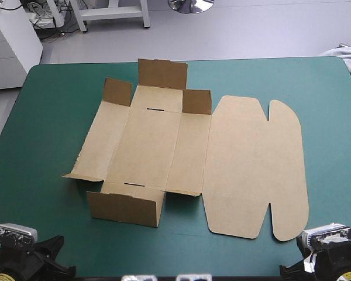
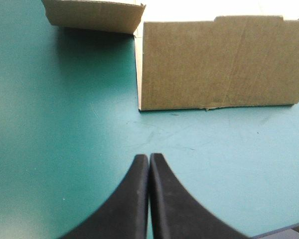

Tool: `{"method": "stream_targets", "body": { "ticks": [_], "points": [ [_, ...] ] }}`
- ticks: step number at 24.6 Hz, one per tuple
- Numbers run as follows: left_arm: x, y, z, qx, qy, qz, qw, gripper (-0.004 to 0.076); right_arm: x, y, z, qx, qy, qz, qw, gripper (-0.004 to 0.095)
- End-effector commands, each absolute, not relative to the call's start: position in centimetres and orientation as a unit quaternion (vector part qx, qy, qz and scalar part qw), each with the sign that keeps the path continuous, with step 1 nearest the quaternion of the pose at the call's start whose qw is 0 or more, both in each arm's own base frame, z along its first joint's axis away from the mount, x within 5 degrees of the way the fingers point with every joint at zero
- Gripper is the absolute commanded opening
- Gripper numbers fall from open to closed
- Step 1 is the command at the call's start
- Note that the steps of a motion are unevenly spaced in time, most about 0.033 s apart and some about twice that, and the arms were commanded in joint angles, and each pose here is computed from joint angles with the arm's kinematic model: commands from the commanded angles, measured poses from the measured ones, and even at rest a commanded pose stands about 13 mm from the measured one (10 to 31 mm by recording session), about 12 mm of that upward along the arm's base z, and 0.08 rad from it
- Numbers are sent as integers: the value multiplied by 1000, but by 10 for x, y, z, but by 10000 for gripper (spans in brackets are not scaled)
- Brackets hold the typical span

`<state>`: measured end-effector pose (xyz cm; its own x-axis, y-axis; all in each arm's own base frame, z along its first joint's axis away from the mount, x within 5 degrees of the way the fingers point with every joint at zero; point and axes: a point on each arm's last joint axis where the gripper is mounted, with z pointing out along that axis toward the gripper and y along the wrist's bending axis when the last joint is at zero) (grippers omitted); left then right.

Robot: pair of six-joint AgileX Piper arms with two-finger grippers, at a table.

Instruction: Fold the box

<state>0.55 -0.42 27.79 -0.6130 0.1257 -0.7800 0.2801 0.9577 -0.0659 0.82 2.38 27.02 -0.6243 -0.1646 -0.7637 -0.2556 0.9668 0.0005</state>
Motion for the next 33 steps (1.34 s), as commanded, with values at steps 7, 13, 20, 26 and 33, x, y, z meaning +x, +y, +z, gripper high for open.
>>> {"method": "stream_targets", "body": {
  "ticks": [7, 13, 20, 26, 33],
  "points": [
    [9, -5, 288, 109, 881, -99, 450, -10, 11, 24, 280, -113, 888, 57, 443, -19],
    [8, -5, 287, 109, 885, -99, 443, -10, 11, 24, 280, -113, 888, 57, 443, -19],
    [19, -9, 306, 110, 892, -100, 428, -10, 11, 24, 280, -113, 888, 57, 443, -19],
    [42, -17, 349, 110, 894, -100, 423, -10, 12, 24, 280, -113, 887, 57, 444, -19],
    [118, -39, 404, 112, 906, -82, 400, -10, 12, 24, 280, -113, 887, 57, 444, -19]
  ]
}}
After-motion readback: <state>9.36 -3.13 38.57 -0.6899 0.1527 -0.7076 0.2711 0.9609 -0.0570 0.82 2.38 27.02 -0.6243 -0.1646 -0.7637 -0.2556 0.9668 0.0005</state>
